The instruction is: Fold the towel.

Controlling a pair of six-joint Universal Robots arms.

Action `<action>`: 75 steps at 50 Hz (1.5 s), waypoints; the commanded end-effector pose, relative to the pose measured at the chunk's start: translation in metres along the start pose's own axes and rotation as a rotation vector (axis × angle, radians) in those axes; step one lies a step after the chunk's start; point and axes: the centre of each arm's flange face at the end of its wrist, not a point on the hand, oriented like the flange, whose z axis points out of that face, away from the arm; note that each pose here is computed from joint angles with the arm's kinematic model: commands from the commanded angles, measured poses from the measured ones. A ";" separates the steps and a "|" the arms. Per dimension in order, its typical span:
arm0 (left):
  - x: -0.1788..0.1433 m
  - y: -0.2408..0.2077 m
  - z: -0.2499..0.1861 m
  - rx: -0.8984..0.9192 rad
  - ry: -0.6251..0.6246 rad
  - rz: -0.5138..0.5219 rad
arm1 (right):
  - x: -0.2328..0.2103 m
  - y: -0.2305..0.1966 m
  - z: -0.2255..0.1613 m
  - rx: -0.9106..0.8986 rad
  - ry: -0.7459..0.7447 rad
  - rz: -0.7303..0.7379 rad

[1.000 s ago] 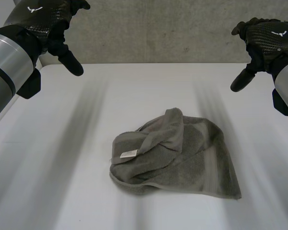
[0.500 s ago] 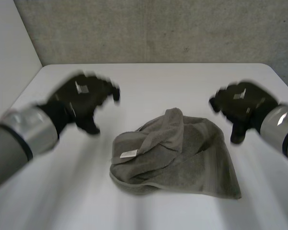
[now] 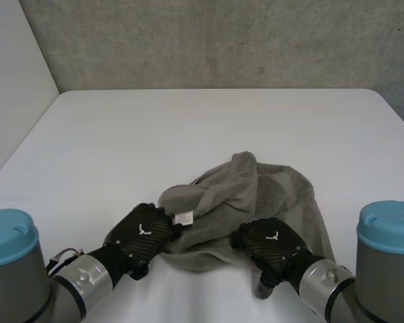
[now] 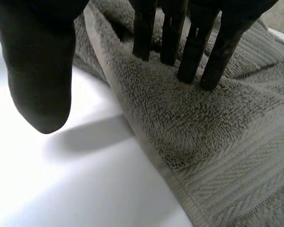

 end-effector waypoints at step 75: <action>-0.015 -0.126 0.012 0.408 -0.368 -0.296 | 0.047 -0.050 -0.012 0.246 0.141 0.240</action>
